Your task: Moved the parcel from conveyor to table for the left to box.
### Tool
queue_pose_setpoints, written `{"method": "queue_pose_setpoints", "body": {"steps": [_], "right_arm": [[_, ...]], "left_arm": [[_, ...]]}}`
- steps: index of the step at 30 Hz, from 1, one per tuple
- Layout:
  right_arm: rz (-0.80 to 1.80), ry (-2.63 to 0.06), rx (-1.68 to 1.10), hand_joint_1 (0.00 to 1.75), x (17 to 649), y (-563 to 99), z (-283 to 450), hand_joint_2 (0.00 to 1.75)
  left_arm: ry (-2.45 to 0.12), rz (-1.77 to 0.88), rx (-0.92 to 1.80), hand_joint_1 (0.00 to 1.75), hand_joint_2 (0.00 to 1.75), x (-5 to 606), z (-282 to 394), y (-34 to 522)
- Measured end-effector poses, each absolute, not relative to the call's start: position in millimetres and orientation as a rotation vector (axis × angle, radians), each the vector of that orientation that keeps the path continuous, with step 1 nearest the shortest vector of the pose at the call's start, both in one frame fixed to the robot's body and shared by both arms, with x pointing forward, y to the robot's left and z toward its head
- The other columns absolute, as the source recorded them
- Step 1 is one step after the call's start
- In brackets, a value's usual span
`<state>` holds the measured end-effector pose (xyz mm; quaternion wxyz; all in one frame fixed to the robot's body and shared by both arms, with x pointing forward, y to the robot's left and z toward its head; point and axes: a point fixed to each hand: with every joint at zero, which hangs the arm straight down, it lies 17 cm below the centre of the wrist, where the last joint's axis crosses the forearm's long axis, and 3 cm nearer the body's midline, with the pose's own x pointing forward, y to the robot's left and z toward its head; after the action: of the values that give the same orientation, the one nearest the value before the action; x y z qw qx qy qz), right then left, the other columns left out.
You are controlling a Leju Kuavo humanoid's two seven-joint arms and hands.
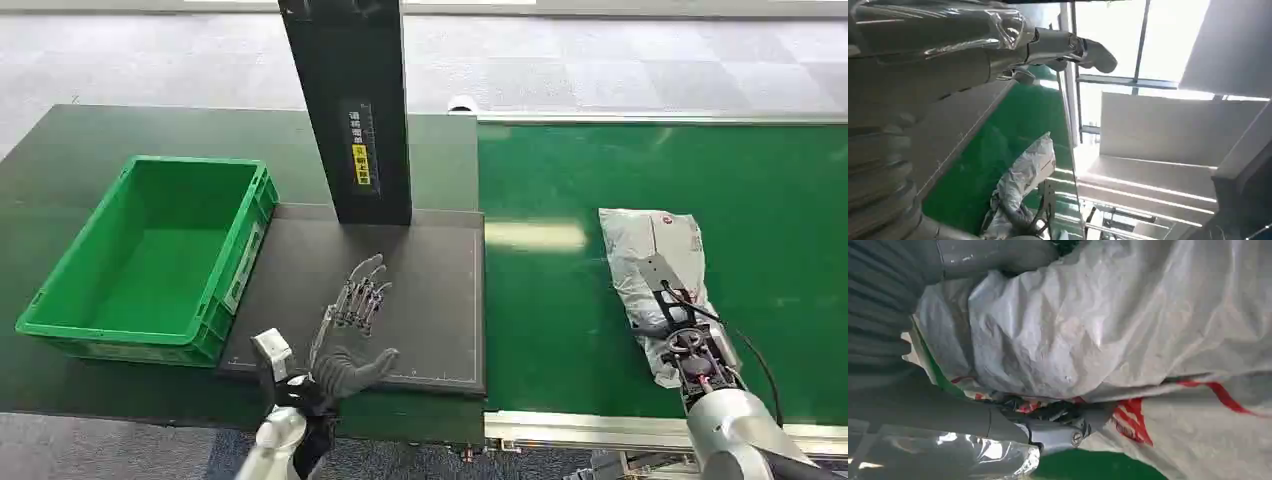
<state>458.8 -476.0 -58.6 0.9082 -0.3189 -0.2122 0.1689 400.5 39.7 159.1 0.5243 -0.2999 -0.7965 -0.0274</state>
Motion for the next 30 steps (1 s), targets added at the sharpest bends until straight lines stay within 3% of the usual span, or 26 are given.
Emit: {"method": "queue_pose_setpoints", "body": {"steps": [11,14,17,23,30], "right_arm": [[0.32,-0.522,-0.632,1.75,472,-473,-51,1.75],[0.311,-0.66,-0.533,1.75,489,-453,-46,1.75],[0.309,-0.929,-0.372,1.75,522,-409,-20,1.75],[0.339,-1.499,-0.187,1.75,590,-320,104,1.75],[0.543,-1.692,-0.056,1.75,580,-188,143,1.75]], "left_arm": [[-1.902,-0.105,-0.735,0.0,1.75,397,161,26],[-1.901,-0.106,-0.739,0.0,1.75,397,161,26],[-1.903,-0.108,-0.716,0.0,1.75,398,159,27],[-1.923,-0.078,-0.668,0.0,1.75,395,157,44],[-2.039,0.01,-0.627,0.0,1.75,405,192,88]]}}
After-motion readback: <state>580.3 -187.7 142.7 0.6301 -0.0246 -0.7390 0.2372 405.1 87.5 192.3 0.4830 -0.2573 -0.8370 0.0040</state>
